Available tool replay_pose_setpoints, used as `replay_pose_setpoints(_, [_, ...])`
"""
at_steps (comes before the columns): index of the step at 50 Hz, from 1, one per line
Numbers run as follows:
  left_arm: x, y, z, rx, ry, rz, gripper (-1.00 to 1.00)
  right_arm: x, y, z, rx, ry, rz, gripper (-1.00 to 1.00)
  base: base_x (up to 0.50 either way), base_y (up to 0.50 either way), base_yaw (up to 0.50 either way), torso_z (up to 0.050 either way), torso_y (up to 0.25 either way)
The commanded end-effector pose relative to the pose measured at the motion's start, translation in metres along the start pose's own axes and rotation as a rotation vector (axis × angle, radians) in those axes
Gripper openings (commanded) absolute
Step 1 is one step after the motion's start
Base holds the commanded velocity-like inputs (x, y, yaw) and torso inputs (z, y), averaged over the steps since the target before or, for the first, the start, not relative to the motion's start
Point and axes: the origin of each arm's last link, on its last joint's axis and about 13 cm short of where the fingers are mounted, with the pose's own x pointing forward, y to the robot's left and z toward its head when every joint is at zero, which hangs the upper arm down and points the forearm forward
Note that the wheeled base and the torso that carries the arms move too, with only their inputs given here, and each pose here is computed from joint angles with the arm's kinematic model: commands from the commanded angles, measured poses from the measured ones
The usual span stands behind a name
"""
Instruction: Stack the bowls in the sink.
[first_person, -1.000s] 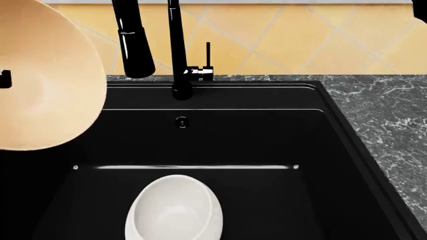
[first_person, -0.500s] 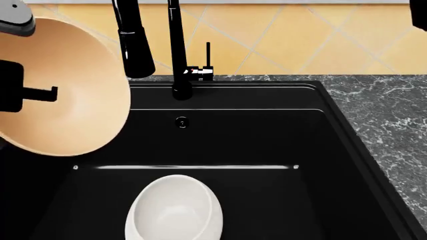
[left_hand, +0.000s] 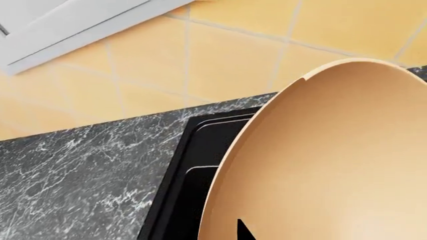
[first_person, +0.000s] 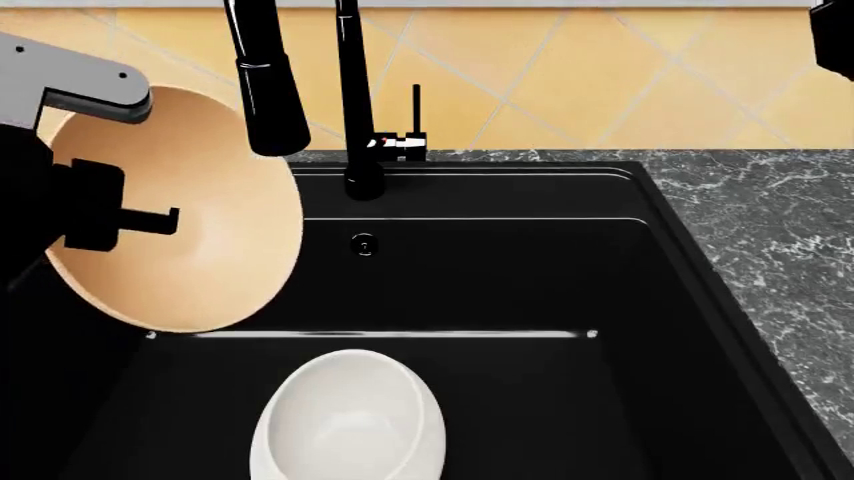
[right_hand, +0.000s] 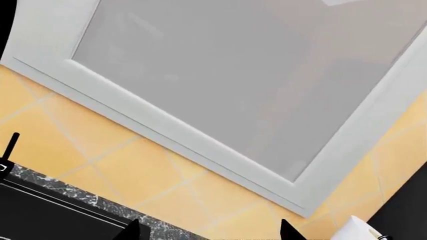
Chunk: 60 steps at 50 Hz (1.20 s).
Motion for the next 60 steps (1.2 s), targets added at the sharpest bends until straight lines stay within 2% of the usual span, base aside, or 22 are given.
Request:
replay_pose_setpoints(1, [0.008,-0.010,-0.008,-0.022,-0.008,-0.042,-1.00,0.000,0.001,-0.002,-0.003,0.008,0.000,1.00,0.00,0.00,0.00,0.000,0.000])
replay_pose_setpoints(14, [0.015,-0.023,-0.016,-0.048,0.001,-0.151,-1.00,0.001,0.002,-0.003,-0.003,0.016,0.003,1.00,0.00,0.00,0.00,0.000,0.000])
replay_pose_setpoints(37, [0.020,-0.034,-0.033,-0.202,0.031,-0.333,-1.00,0.002,0.003,-0.006,-0.002,0.027,0.005,1.00,0.00,0.00,0.00,0.000,0.000])
replay_pose_setpoints(60, [0.018,-0.039,-0.036,-0.247,0.074,-0.452,-1.00,0.004,0.005,-0.010,-0.007,0.039,0.004,1.00,0.00,0.00,0.00,0.000,0.000])
